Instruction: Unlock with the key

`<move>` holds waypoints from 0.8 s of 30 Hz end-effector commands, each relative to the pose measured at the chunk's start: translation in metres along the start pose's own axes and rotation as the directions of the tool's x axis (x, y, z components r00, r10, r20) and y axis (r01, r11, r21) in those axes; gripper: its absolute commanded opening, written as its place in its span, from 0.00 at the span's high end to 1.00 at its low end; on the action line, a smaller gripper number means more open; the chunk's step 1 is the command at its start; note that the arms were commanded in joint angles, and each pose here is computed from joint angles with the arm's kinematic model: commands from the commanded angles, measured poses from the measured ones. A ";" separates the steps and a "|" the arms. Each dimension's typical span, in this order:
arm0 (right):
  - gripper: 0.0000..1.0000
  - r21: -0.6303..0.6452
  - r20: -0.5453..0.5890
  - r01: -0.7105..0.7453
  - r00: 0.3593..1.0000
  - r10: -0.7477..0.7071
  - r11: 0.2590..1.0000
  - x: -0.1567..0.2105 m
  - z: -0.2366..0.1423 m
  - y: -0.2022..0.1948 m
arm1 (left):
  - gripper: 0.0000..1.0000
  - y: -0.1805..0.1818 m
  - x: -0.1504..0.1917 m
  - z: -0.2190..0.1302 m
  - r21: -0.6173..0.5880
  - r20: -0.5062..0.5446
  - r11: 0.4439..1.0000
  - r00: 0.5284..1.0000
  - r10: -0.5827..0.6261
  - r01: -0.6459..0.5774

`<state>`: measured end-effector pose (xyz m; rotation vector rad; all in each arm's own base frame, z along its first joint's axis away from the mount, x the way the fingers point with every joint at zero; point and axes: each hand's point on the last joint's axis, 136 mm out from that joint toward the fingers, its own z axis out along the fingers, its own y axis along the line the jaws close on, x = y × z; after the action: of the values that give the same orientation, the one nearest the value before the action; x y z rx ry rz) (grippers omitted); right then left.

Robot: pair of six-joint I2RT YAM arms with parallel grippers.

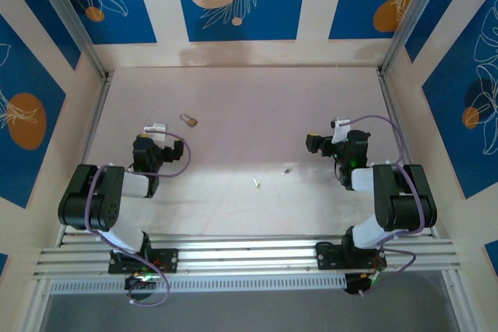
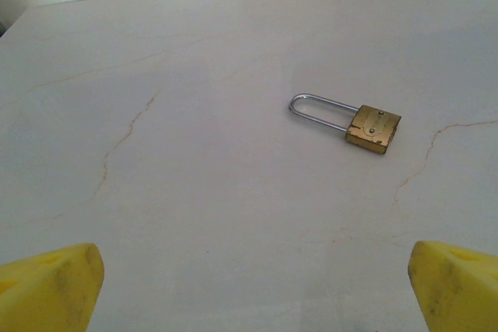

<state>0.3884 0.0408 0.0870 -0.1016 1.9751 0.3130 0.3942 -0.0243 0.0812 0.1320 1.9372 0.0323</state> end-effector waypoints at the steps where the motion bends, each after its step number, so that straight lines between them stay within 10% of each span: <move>1: 0.01 0.006 0.023 0.017 1.000 -0.018 1.000 -0.009 0.001 -0.001 | 0.00 0.001 -0.009 -0.001 0.008 0.027 1.000 1.000 -0.011 0.010; 24: 0.01 0.025 0.025 0.001 1.000 -0.001 1.000 -0.010 0.001 -0.006 | 0.00 0.001 -0.009 -0.001 0.008 0.029 1.000 1.000 -0.012 0.011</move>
<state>0.3886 0.0394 0.0869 -0.0965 1.9754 0.3085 0.3942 -0.0244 0.0812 0.1325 1.9372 0.0316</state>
